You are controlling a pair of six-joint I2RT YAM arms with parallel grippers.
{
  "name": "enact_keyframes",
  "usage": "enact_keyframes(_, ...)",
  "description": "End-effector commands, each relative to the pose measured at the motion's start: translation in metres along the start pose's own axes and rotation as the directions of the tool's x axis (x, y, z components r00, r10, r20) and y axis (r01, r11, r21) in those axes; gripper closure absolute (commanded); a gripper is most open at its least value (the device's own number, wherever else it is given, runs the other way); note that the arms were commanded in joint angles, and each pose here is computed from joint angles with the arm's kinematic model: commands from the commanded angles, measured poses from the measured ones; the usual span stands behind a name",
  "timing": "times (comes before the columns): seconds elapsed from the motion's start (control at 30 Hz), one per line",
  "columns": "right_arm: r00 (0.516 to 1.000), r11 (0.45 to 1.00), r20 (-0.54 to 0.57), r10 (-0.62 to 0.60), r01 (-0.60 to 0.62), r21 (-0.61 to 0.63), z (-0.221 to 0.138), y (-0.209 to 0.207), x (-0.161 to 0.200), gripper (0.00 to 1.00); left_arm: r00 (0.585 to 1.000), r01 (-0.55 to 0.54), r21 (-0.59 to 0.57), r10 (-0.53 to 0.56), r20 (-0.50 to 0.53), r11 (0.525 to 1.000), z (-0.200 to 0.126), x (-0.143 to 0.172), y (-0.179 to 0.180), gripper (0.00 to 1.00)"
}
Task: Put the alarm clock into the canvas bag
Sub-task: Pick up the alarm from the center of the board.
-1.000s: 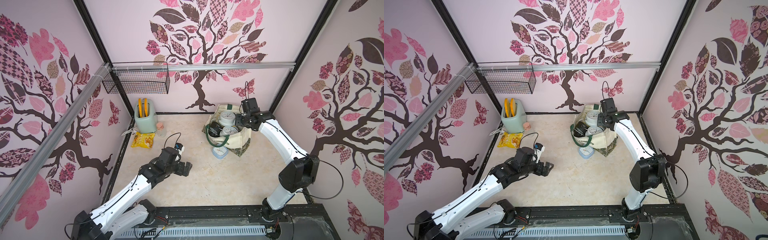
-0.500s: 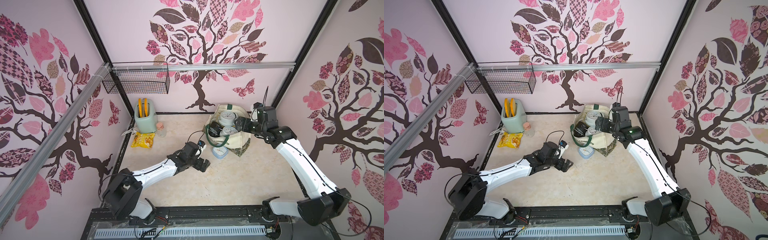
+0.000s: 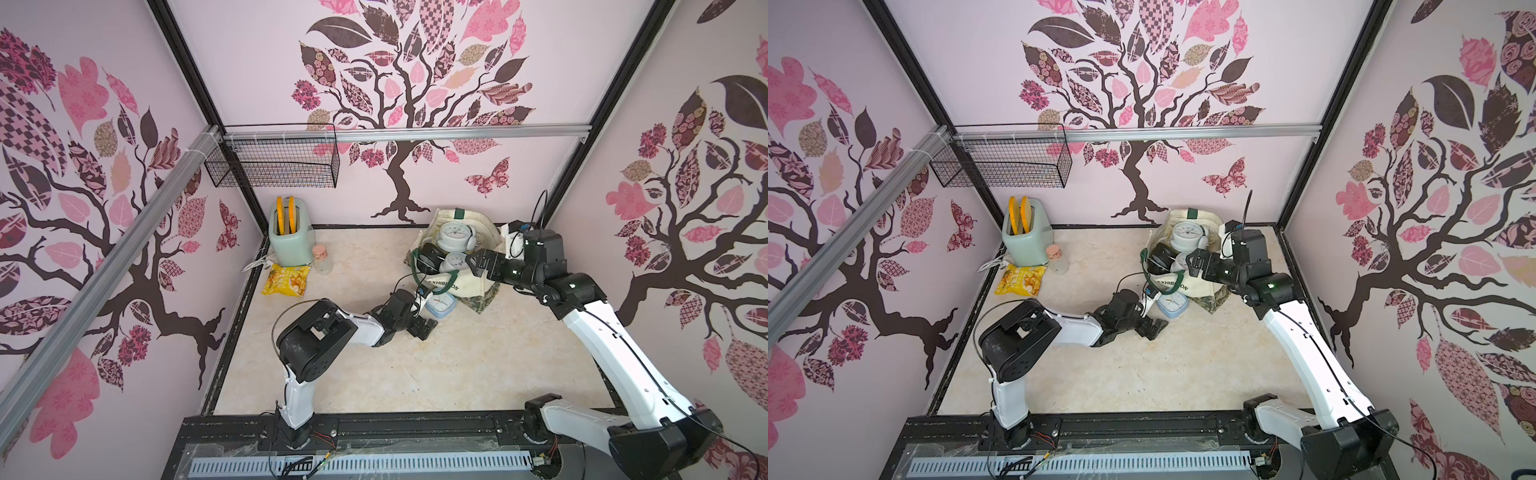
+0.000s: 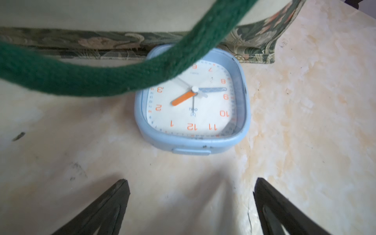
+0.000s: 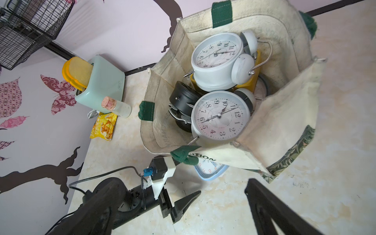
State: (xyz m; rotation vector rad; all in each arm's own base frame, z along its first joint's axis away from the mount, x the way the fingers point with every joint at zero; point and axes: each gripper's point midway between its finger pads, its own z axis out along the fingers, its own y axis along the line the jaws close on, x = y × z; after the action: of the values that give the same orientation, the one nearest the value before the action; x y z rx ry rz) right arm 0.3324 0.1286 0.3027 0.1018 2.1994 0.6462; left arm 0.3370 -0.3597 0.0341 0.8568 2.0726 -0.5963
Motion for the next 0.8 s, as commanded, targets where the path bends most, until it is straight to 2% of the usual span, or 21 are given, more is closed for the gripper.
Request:
enact_keyframes(0.0,1.0,0.998,0.012,-0.006,0.006,-0.058,-0.011,0.011,-0.002,0.0,0.987,-0.031,-0.01,0.032,0.158,0.999,0.009,-0.041,-0.001,0.02)
enact_keyframes(0.4,1.0,0.995,-0.022,-0.002,0.0,-0.096,-0.005,0.015,0.008,0.0,0.978,-0.039,0.025,0.033,0.206,0.999,0.036,-0.048,-0.007,0.02)
enact_keyframes(0.77,0.999,0.995,-0.045,0.005,-0.01,-0.104,0.0,0.014,0.013,0.0,0.979,-0.049,0.017,0.045,0.2,0.999,0.054,-0.053,-0.005,0.02)
